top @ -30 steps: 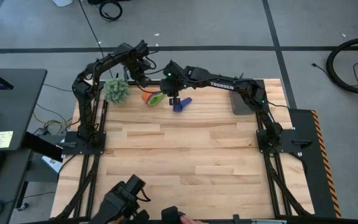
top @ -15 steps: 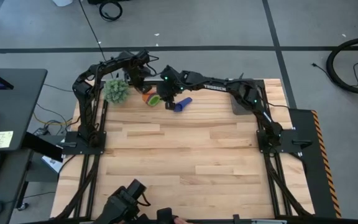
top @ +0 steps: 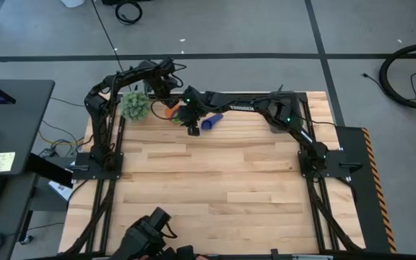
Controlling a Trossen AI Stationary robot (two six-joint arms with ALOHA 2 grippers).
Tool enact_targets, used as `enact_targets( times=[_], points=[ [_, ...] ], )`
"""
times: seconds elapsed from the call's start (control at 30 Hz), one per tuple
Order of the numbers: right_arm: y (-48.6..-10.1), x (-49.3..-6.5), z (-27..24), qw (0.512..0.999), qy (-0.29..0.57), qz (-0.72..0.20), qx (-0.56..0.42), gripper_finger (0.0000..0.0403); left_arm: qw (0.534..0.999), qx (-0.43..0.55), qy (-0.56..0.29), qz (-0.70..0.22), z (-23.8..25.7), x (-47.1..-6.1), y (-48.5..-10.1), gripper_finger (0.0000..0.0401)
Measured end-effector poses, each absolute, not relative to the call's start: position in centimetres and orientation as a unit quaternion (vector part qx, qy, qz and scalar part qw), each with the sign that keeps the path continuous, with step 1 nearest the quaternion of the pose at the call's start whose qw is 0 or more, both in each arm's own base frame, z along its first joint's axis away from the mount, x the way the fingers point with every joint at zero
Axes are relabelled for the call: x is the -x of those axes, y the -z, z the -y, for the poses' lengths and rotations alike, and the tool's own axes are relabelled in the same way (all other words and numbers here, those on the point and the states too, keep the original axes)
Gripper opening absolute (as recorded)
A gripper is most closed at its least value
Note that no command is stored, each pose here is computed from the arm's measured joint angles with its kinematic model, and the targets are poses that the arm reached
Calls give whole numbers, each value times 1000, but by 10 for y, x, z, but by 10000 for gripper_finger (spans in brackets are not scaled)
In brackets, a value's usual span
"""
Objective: Nest measuring cups in basket
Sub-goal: Adjust the stacked measuring cups
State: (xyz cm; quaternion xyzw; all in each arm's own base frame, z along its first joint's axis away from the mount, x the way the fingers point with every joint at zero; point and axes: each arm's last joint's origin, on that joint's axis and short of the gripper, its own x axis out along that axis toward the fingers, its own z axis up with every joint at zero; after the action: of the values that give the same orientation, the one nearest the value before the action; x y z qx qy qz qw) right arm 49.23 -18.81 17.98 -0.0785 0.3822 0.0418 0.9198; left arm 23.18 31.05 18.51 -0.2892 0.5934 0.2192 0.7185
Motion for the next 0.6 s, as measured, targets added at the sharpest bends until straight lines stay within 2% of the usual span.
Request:
enact_targets(
  times=[0.6],
  points=[
    [-182,-494,193,926,-17,-370,74,130,723,308,-191,-588,-309,-235,-178,40]
  ],
)
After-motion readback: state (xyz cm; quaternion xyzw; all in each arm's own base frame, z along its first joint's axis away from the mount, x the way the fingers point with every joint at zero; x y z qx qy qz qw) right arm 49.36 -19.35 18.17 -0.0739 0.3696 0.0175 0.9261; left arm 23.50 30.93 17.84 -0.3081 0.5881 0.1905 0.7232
